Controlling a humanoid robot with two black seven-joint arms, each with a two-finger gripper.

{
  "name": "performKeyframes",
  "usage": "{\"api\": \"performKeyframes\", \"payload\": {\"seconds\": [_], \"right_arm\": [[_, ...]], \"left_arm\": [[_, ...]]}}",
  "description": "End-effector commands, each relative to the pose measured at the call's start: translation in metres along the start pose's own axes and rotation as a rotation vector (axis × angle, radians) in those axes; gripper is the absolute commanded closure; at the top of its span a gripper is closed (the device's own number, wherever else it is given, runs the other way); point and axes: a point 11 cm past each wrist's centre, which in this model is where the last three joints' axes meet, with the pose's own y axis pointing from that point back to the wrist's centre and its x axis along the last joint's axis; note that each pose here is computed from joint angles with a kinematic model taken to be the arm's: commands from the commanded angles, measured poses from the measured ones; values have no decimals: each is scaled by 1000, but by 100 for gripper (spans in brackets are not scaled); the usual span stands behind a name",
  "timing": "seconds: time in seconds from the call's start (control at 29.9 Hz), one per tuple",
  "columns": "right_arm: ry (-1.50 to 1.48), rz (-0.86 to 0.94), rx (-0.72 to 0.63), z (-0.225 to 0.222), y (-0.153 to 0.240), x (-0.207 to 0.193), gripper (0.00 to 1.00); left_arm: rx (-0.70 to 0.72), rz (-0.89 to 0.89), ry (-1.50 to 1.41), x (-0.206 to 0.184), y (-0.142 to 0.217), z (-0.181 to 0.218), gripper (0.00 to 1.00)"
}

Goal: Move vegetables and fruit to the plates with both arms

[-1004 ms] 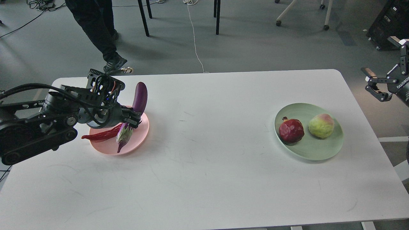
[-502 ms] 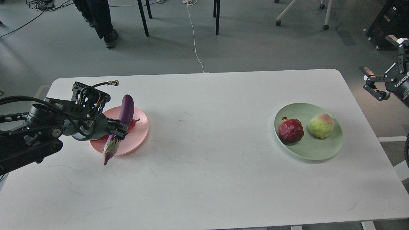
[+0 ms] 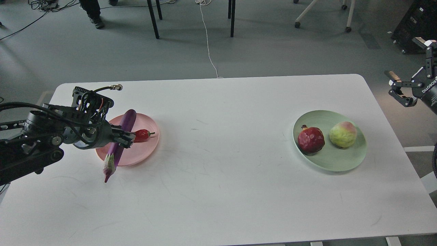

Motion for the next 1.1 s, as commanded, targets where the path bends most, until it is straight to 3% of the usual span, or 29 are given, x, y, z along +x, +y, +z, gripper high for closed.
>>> {"api": "performKeyframes", "payload": {"seconds": [0.0,0.23,0.4,0.5,0.77,0.97,1.07], "right_arm": [[1,0,3,-2,0,0,2],[15,7,51,-18,-5,3,1],[2,33,164,-47,-14,9,1],[-11,61,218,-57,-17,16,1],[-98,118,302,-52,-44,19,1],[-146,159,329,-47,-57,13,1],[-192,154,332,-38,-66,5,1]], "left_arm": [[-3,45,17,15,6,-1,36],[-66,243,124,75,33,1,17],[-160,394,429,105,42,-11,11],[-193,464,664,112,36,-24,3],[-385,506,1222,129,25,-27,2],[-676,762,1362,151,29,-16,2],[-747,812,1466,148,13,-17,3]]}}
